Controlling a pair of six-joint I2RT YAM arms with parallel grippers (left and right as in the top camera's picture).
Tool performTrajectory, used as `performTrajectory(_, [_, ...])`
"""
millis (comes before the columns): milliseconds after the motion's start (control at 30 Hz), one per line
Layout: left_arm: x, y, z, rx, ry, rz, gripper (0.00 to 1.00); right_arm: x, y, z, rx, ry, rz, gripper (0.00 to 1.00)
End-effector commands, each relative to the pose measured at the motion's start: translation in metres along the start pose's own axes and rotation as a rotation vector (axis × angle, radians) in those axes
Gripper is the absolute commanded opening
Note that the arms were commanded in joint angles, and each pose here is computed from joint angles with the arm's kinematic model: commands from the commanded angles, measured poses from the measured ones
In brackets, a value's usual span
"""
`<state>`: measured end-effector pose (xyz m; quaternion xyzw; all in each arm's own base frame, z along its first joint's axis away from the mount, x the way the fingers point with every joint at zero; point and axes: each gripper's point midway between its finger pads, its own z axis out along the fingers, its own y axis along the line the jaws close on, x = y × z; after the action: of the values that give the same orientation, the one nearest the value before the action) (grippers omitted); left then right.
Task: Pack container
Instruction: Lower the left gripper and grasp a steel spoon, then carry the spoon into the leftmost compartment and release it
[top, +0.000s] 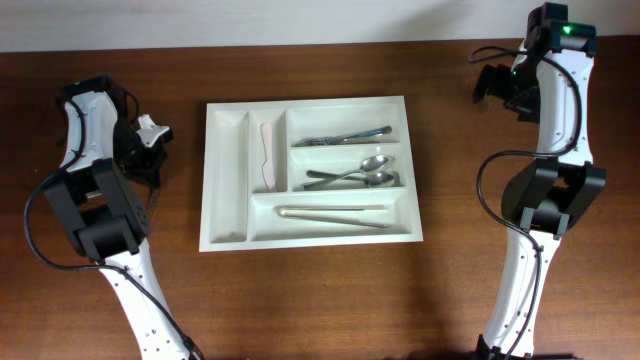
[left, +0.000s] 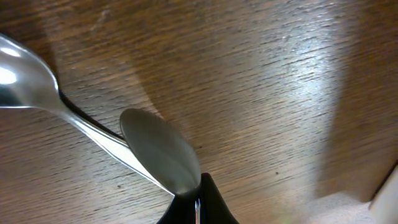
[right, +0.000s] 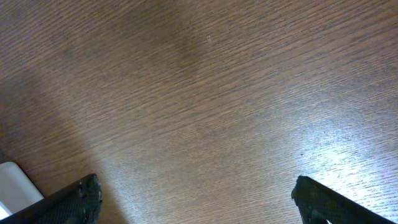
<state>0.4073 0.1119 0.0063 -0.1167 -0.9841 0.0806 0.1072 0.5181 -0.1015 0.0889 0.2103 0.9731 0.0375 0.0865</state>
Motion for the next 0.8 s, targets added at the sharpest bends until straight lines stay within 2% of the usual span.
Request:
performTrajectory(0, [-0.006,-0.008,-0.019,0.007,-0.051,-0.019,0.02,-0.003,0.001,-0.003,-0.002,-0.015,0.009,0.99])
performTrajectory(267, [-0.034,-0.018,-0.083,-0.057,-0.227,-0.081,0.02,-0.003,0.001,-0.003,-0.002,-0.015,0.009,0.99])
performTrajectory(467, [-0.062,-0.058,-0.130,-0.069,-0.371,-0.140,0.02,-0.003,0.001,-0.003,-0.002,-0.015,0.009,0.99])
performTrajectory(767, [-0.099,-0.139,-0.126,-0.084,-0.407,-0.214,0.02,-0.003,0.001,-0.003,-0.002,-0.015,0.009,0.99])
